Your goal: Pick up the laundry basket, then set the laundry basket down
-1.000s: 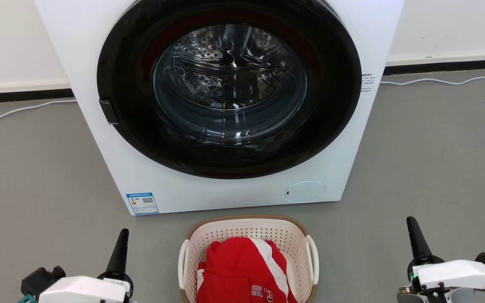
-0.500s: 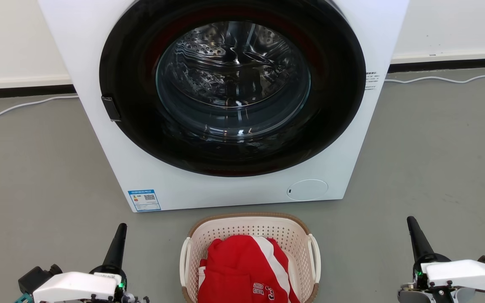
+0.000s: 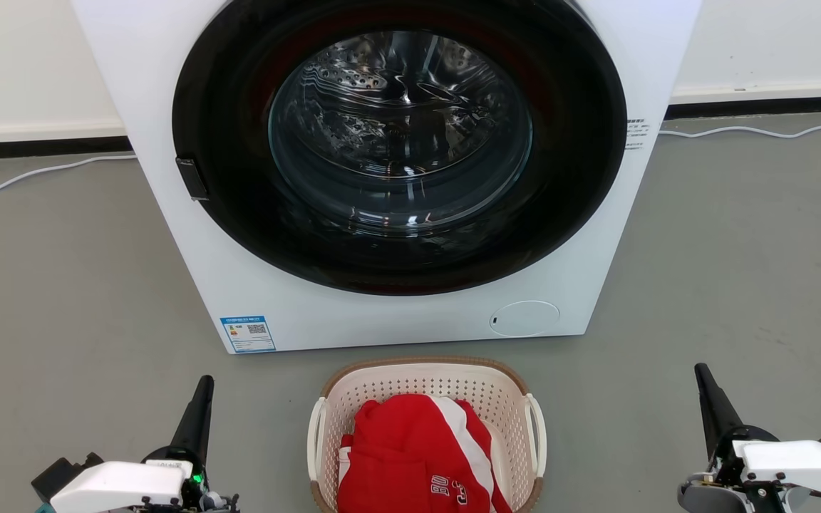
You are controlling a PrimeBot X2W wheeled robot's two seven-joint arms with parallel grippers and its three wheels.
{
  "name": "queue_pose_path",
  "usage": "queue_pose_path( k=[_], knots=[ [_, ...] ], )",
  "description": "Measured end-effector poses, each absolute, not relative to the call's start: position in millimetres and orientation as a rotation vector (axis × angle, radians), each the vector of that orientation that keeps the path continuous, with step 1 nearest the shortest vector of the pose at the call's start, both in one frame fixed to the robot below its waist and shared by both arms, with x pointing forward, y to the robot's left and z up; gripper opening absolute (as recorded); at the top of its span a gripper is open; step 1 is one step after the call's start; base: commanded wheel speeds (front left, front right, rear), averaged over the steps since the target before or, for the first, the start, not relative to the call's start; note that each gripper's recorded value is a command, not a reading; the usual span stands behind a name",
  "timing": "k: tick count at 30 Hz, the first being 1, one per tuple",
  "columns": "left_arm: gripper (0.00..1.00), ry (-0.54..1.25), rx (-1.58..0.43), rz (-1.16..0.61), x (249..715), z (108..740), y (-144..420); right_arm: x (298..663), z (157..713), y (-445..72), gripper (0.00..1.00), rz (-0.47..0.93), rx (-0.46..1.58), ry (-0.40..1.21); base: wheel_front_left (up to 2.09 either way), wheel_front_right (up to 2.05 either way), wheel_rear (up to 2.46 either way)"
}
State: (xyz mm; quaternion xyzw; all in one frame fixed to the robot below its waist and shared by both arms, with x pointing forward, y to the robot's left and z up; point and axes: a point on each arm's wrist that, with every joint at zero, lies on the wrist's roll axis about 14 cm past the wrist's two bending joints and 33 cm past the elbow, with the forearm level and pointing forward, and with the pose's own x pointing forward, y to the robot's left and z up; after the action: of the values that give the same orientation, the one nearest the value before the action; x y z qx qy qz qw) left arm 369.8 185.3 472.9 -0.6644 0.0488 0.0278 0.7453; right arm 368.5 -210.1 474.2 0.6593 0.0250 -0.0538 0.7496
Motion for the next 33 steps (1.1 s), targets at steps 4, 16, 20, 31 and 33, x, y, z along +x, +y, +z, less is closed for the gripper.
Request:
queue_pose_path(
  k=[4, 16, 20, 31, 33],
  knots=[
    [0.00, 0.102, -1.493, 0.051, 372.5, 476.1, 185.6, 369.2, 474.1, -209.4, 0.00, -0.114, 1.482, 0.056, 0.00, 0.00, 0.00],
    [0.00, 0.086, -1.574, 0.055, 373.7, 477.9, 189.7, 370.8, 474.5, -207.8, 0.00, -0.104, 1.571, 0.056, 0.00, 0.00, 0.00],
    [0.00, 0.086, -1.574, 0.055, 373.7, 477.9, 189.8, 370.8, 474.5, -207.8, 0.00, -0.104, 1.571, 0.056, 0.00, 0.00, 0.00],
    [0.00, 0.086, -1.574, 0.055, 373.7, 477.8, 189.7, 370.8, 474.6, -207.8, 0.00, -0.104, 1.571, 0.056, 0.00, 0.00, 0.00],
    [0.00, 0.086, -1.574, 0.055, 373.7, 477.8, 189.7, 370.8, 474.6, -207.8, 0.00, -0.104, 1.571, 0.056, 0.00, 0.00, 0.00]
  ],
)
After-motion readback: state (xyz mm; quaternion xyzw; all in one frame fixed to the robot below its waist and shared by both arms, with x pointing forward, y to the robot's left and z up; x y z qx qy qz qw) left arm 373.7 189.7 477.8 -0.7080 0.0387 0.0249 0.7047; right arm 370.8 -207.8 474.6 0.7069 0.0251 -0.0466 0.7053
